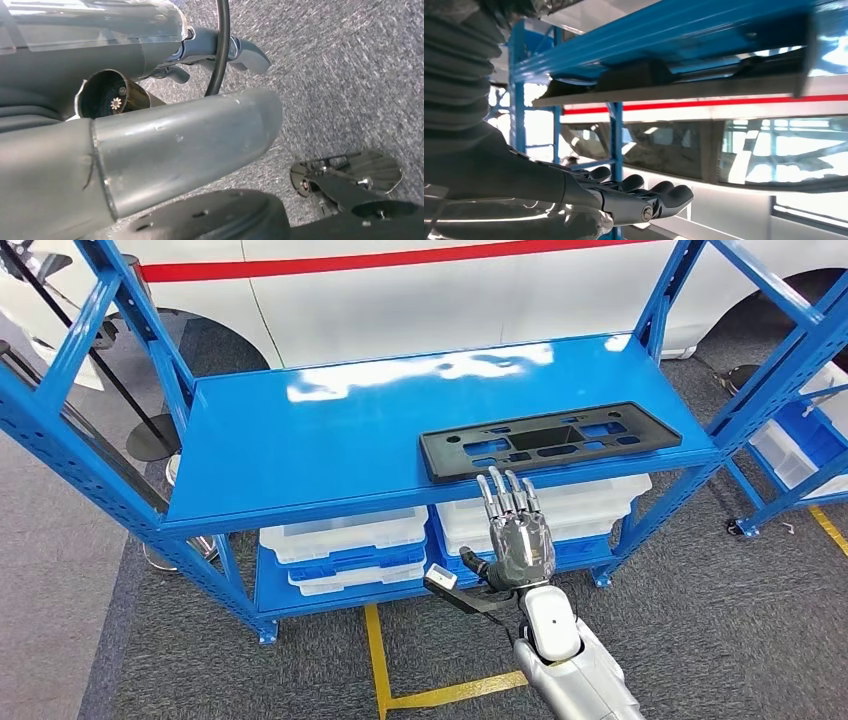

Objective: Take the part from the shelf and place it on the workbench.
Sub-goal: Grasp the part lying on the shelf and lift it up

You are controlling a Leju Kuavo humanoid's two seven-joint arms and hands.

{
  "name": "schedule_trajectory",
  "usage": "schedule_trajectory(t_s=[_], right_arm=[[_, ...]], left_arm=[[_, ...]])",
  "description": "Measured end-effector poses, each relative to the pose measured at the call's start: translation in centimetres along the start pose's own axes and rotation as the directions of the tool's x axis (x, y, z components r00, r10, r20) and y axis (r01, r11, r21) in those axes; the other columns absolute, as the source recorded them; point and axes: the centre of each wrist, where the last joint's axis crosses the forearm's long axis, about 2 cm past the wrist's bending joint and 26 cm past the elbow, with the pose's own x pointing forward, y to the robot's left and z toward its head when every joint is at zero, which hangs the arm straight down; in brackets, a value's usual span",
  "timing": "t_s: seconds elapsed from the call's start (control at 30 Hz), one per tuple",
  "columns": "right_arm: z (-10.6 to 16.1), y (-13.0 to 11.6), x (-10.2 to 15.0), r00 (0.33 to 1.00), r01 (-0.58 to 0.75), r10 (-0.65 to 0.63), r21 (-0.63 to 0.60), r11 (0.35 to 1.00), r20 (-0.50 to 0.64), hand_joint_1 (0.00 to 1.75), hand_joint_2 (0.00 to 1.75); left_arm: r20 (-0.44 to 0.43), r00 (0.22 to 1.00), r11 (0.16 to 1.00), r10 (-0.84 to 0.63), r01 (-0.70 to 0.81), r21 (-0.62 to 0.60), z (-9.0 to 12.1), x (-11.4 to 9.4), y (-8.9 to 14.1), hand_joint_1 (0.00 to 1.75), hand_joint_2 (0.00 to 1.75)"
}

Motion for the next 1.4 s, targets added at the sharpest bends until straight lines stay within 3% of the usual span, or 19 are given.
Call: schedule_trajectory(t_s=[0.4, 0.67, 0.9, 1.4], right_arm=[[-0.5, -0.3, -0.3, 1.0, -0.013, 0.012, -0.018, 1.0, -0.022, 0.0, 1.75], [-1.1, -0.5, -2.2, 0.985, -0.074, 0.072, -0.009, 0.997, -0.159, 0.0, 1.75], [-1.1, -0.4, -3.4, 0.982, -0.096, 0.096, 0.008, 0.995, -0.162, 0.0, 1.75], [-1.1, -0.3, -3.2, 0.989, -0.088, 0.092, 0.033, 0.996, -0.114, 0.0, 1.75]], left_arm=[[-0.001, 1.0, 1.0, 0.003, -0.003, -0.001, 0.0, 0.0, 0.0, 0.0, 0.0], [0.0, 1.0, 1.0, -0.007, 0.007, -0.002, 0.0, 0.2, -0.1, 0.0, 0.0], [-0.003, 1.0, 1.0, 0.0, 0.0, -0.002, 0.0, 0.2, -0.1, 0.0, 0.0], [-0.001, 1.0, 1.0, 0.011, -0.011, 0.0, 0.0, -0.1, -0.1, 0.0, 0.0]])
